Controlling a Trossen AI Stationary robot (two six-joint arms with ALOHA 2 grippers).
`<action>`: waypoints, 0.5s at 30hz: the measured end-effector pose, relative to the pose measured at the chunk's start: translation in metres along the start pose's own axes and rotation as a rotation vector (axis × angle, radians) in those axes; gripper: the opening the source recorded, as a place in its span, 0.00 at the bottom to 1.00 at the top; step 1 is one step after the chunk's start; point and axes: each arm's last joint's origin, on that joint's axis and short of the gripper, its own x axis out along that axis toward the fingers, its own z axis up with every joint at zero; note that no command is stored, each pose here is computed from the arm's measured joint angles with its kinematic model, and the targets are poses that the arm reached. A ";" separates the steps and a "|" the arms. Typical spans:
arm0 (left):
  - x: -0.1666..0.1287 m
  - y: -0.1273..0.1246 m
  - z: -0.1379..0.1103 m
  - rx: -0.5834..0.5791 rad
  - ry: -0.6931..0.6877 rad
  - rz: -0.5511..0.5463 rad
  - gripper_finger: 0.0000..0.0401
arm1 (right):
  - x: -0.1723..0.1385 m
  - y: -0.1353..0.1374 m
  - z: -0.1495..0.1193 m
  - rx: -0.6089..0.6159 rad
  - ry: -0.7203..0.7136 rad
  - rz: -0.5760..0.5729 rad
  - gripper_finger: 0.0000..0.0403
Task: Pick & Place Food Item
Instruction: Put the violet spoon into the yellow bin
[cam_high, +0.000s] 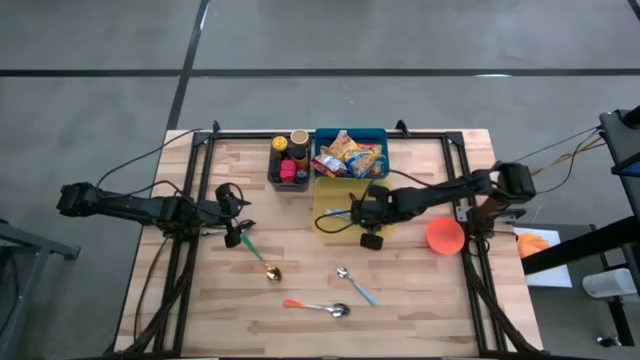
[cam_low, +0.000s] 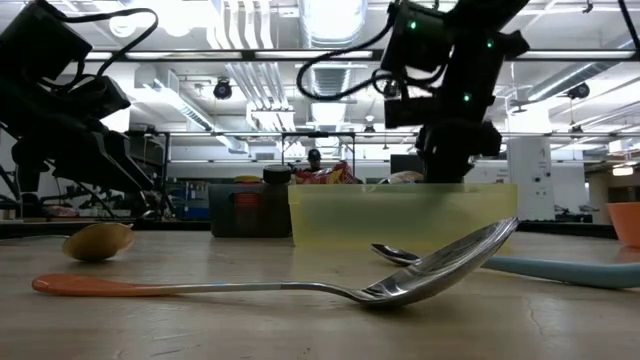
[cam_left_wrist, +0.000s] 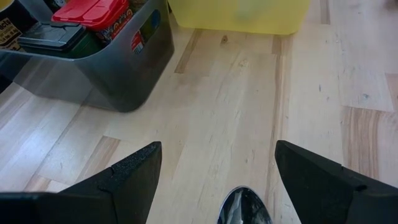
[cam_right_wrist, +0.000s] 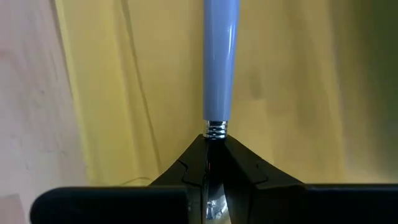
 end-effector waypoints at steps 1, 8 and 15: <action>0.000 0.000 0.000 0.000 0.000 0.000 0.79 | 0.003 0.001 0.000 -0.002 0.009 -0.001 0.07; 0.000 0.000 0.000 0.000 0.000 0.000 0.79 | 0.015 0.003 -0.001 0.000 0.034 -0.002 0.07; 0.000 0.000 0.000 0.000 0.000 0.000 0.79 | 0.013 0.004 0.003 0.010 -0.005 0.019 0.07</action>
